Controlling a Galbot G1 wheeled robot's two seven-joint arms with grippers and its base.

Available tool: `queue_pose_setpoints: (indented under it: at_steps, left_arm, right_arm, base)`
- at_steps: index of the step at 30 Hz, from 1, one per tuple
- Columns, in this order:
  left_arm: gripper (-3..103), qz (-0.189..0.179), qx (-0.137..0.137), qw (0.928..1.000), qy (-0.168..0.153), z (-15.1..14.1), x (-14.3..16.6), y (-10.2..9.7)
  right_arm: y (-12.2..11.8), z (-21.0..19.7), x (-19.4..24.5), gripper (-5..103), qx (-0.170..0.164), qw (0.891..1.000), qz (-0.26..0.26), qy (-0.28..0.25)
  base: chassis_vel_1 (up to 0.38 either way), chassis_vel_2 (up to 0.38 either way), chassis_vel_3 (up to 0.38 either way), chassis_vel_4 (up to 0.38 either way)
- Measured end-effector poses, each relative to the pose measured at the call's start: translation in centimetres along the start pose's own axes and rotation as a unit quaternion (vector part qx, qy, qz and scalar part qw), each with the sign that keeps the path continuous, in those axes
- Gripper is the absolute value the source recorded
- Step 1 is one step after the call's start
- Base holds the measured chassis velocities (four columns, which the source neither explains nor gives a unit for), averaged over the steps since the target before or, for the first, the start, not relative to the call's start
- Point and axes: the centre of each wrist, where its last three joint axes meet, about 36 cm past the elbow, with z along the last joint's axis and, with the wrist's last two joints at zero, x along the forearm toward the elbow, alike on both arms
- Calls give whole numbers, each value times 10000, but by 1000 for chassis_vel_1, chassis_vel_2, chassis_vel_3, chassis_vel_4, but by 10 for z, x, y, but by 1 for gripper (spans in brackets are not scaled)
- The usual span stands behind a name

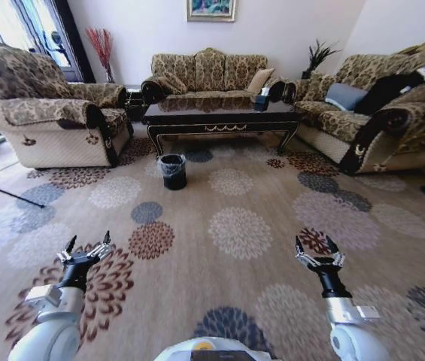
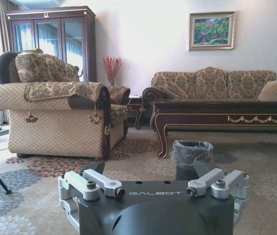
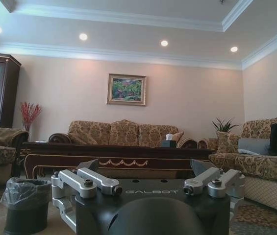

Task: Move to the front of the table and pick up the trash from the floor, then place it into the trash bin.

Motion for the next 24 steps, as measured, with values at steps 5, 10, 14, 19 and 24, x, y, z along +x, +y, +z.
queue_pose_setpoints:
  at_steps: [5, 10, 14, 19, 24]
  left_arm:
    - [100, 0, -3, 10000, -3, 0, 0, 0]
    - [100, 2, -4, 10000, 1, 0, -1, -1]
    - [100, -1, -5, 10000, 0, 1, -1, -1]
    - [100, -8, -4, 10000, 1, 1, -2, -1]
    - [100, -7, -7, 10000, 1, 2, -2, -1]
  right_arm:
    - [2, 1, -3, 100, -41, 9999, -33, -97]
    - [2, 1, -4, 100, -20, 9999, -39, -95]
    - [0, -1, -3, 100, 31, 10000, -35, -4]
    - [0, -1, -3, 100, 39, 10000, -29, 19]
    - [-1, -1, -4, 100, 39, 10000, -17, 33]
  base:
    - [74, -66, -110, 104]
    - [-70, 61, 31, -66]
    - [-15, 13, 7, -9]
    - [0, 0, 0, 0]
    - [-22, 9, 23, -7]
